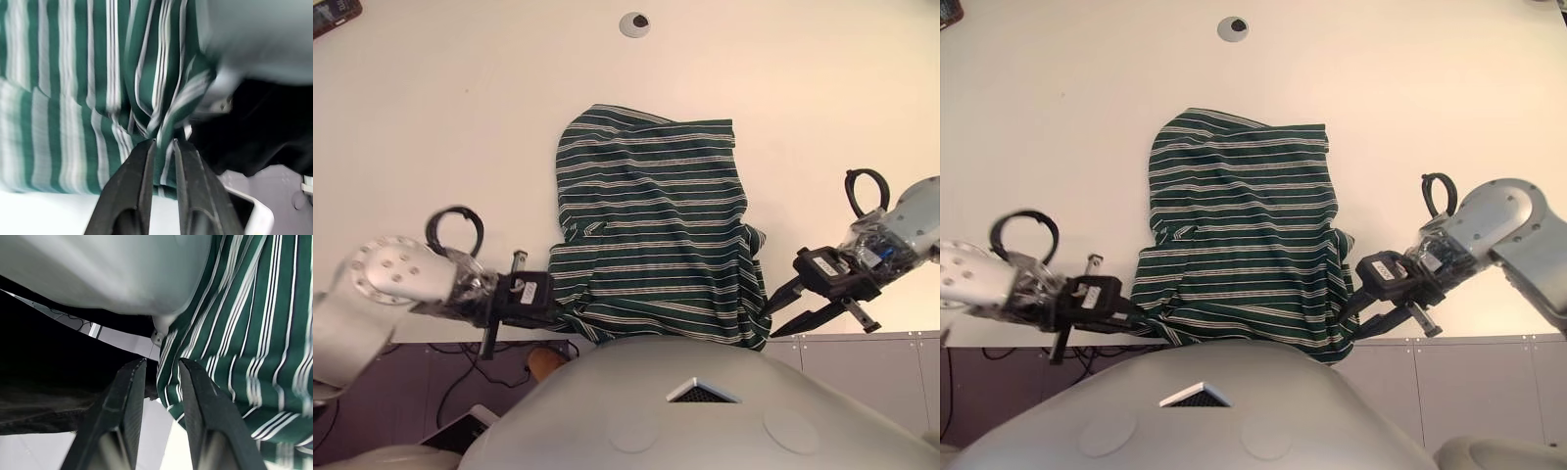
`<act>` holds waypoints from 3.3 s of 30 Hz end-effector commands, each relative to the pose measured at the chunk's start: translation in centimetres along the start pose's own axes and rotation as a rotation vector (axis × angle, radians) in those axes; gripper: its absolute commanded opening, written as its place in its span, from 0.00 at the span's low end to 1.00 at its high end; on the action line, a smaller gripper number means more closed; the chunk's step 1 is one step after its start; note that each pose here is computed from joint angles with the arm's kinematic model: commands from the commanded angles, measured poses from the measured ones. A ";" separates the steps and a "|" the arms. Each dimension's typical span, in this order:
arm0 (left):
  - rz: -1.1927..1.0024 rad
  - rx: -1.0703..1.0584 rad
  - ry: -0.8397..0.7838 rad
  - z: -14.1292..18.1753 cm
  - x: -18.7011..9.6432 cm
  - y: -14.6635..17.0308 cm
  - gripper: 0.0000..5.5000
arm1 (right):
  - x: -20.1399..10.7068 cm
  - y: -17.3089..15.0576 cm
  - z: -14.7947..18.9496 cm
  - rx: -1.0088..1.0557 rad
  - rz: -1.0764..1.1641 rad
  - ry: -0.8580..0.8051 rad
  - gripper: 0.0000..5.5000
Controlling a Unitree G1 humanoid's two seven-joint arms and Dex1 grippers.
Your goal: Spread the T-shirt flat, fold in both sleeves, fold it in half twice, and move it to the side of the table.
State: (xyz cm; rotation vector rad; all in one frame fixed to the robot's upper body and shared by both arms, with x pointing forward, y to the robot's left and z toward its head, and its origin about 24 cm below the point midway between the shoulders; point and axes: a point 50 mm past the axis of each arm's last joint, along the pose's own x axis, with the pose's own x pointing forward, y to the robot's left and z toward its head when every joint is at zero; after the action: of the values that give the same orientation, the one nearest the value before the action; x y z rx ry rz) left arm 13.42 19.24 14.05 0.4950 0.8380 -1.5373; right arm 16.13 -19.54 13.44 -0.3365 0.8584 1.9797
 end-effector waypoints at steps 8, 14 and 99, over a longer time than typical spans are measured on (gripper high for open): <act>0.524 -0.107 -0.523 4.8 -1.9 16.9 0.00 | -4.2 -13.9 5.6 -0.047 -0.671 -0.436 0.11; 0.594 -0.190 -0.401 2.5 4.7 21.8 0.00 | -0.2 -15.8 4.3 -0.054 -0.680 -0.377 0.00; 0.296 -0.268 -0.111 -4.6 13.4 9.4 0.00 | -3.9 -23.5 4.4 -0.189 -1.245 -0.097 0.15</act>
State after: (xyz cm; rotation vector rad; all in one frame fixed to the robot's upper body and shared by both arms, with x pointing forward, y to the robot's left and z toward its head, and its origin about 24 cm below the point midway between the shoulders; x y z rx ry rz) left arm 21.26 11.42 2.29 0.2599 0.6142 -1.2671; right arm 37.67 -10.28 6.95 -0.7486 0.2739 0.9397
